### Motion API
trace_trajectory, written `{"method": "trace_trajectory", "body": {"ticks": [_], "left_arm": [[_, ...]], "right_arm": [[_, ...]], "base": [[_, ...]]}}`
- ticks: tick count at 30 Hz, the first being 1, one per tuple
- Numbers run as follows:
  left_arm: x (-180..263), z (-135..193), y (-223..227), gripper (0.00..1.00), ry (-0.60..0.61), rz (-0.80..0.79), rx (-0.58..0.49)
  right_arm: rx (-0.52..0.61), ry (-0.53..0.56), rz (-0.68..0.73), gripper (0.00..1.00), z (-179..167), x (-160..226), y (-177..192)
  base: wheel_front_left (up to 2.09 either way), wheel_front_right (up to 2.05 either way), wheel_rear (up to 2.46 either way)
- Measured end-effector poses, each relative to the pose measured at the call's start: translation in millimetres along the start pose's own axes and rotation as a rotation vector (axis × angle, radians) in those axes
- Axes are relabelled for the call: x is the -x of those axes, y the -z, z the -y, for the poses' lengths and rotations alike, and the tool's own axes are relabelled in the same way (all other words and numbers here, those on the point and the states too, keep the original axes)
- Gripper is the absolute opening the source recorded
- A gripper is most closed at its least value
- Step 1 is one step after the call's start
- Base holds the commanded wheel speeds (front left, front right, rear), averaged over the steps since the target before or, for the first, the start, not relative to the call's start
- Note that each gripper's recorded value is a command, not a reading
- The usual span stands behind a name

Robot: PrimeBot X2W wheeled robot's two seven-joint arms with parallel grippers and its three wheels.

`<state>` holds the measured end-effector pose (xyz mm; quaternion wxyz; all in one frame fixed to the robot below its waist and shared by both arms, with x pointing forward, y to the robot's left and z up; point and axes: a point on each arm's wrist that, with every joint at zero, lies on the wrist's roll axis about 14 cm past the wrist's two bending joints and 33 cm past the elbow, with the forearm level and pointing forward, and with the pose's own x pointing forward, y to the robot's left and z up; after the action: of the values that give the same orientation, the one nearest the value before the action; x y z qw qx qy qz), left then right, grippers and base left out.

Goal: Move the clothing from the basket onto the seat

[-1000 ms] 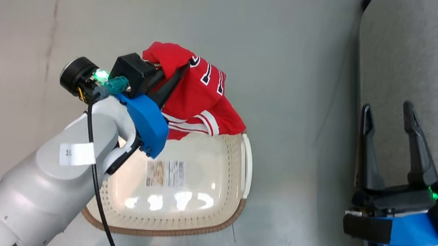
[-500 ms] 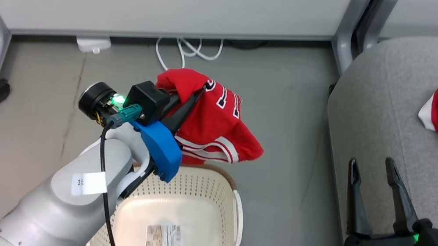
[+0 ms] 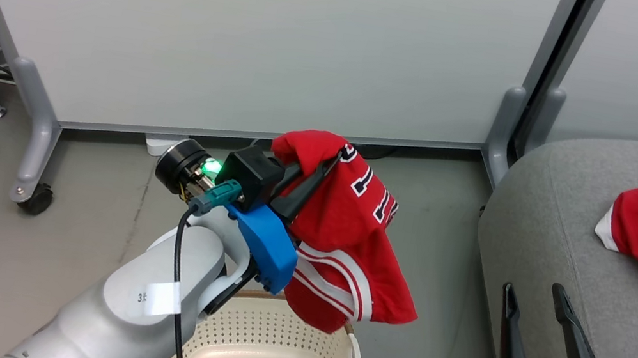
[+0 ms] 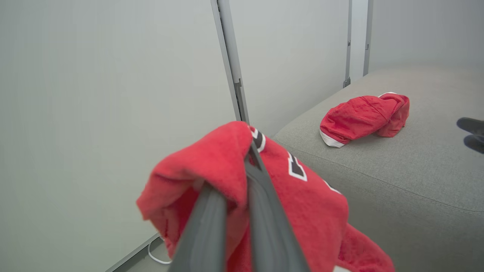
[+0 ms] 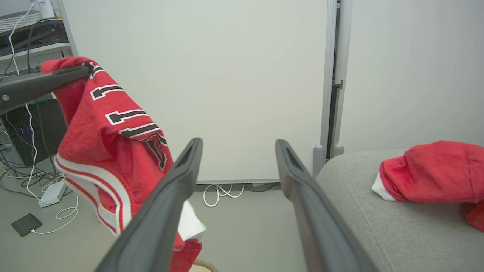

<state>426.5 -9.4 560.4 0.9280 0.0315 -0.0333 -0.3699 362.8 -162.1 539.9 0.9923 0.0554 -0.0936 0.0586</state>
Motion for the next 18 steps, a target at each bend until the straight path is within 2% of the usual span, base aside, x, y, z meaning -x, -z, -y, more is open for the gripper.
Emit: {"method": "trace_trajectory", "body": {"ticks": [9,18], "left_arm": [[8.4,4.0,-3.8,0.0,-0.001,0.012,-0.001],[7.7,5.8,-3.5,0.0,0.003,0.016,0.003]], "right_arm": [[0.013,-0.063,0.0,1.0,-19.6,-3.6,0.3],[0.074,-0.253,0.01,1.0,-66.7,-24.6,-1.6]], "base": [[0.0,0.0,0.0],[0.0,0.0,0.0]]}}
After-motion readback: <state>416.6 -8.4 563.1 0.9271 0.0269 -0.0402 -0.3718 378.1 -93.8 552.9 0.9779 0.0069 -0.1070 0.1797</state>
